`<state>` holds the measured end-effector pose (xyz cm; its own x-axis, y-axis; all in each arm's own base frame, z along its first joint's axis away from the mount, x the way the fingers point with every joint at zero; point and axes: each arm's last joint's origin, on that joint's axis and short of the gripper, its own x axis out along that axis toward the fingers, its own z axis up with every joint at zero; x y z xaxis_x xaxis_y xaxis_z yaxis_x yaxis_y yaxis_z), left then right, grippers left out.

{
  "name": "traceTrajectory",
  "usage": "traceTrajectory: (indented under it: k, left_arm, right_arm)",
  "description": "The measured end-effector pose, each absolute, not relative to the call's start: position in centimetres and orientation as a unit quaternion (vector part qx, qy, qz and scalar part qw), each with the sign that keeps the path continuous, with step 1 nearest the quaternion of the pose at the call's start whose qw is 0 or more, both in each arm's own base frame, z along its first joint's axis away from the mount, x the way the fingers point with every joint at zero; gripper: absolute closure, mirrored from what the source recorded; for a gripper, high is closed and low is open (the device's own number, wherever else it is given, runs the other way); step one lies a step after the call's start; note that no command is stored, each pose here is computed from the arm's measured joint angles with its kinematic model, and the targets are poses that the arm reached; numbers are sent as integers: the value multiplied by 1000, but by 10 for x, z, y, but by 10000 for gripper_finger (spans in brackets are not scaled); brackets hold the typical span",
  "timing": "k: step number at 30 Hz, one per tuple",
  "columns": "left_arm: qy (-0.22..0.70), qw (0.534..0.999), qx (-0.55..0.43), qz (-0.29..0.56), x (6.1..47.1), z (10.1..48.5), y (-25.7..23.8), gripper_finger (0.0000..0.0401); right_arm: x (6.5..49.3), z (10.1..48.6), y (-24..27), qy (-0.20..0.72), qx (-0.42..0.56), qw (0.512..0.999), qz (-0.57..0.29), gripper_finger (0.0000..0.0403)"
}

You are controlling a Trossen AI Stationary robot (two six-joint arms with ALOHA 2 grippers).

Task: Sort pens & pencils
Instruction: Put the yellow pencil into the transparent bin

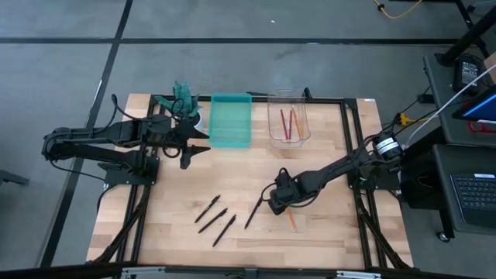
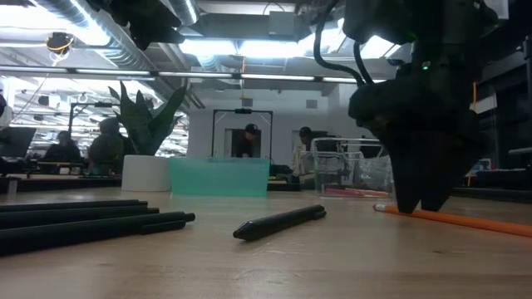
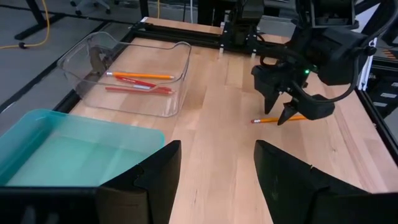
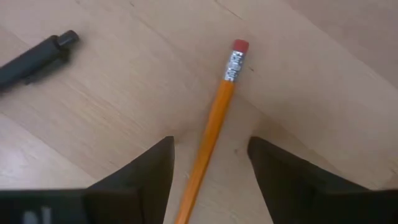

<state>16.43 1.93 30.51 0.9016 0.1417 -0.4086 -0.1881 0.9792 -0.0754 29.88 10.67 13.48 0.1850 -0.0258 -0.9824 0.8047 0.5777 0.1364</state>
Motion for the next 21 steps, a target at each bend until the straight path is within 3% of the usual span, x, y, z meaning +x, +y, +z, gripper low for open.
traceTrajectory:
  k: [4, 18, 21]
  left_arm:
    - [205, 973, -57, 85, 164, 305, 19, 203]
    - [205, 973, -57, 85, 164, 305, 19, 203]
    - [205, 973, -56, 85, 164, 305, 19, 203]
  right_arm:
    - [298, 129, 107, 572, 343, 679, -307, 214]
    - [295, 125, 100, 597, 325, 660, -320, 378]
    - [295, 125, 99, 603, 319, 661, -312, 391]
